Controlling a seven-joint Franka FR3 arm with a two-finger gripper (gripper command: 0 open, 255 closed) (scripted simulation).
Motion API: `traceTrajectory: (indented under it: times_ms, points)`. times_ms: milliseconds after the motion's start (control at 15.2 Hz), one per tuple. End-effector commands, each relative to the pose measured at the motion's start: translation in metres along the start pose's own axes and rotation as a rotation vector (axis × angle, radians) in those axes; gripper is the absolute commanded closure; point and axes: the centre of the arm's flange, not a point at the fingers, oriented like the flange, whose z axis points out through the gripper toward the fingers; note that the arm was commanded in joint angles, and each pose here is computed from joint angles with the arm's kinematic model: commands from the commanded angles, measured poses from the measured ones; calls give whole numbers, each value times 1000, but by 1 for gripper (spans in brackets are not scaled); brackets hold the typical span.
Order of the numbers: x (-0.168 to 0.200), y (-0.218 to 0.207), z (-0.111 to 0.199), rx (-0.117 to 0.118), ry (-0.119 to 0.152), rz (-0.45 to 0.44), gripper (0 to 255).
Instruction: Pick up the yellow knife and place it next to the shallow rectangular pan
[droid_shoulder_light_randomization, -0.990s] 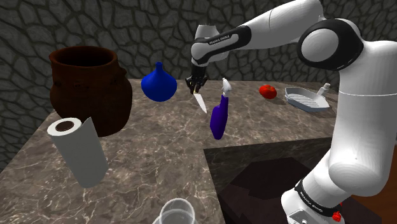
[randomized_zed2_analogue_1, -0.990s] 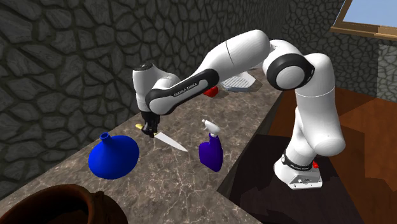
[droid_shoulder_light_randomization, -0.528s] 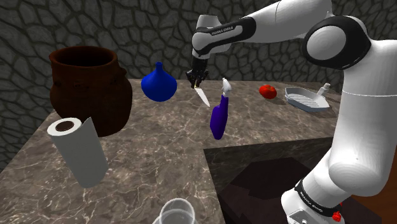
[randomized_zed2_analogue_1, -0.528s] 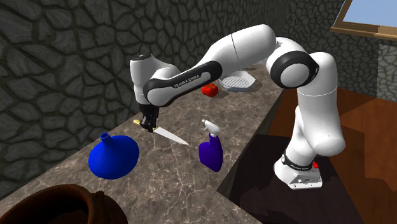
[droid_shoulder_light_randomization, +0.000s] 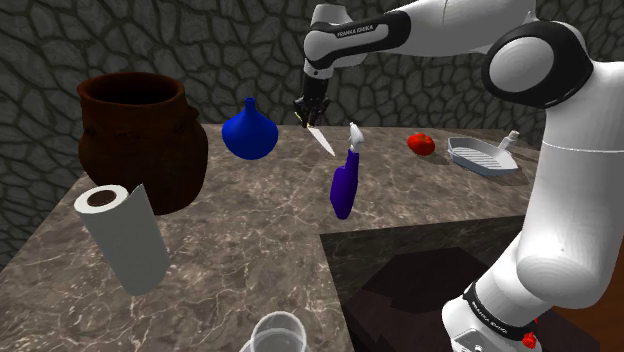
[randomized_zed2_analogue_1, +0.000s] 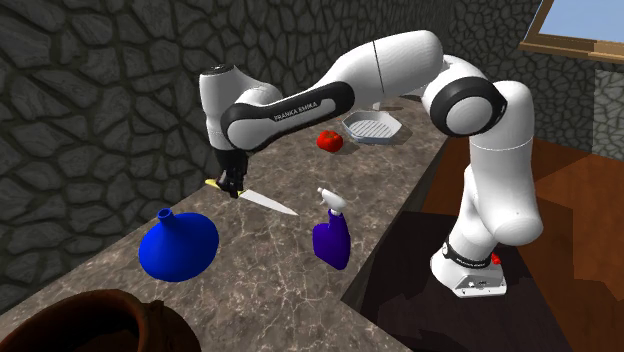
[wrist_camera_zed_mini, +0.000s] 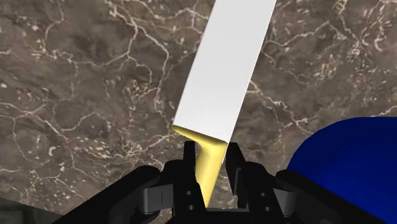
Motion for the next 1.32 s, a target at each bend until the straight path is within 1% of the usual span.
traceTrajectory:
  times_ms: [0, 66, 1254]
  points:
    - [2, -1, -11, 0, 0, 0, 255]
    - [2, -1, -13, 0, 0, 0, 255]
    - [-181, 150, -29, 0, 0, 0, 255]
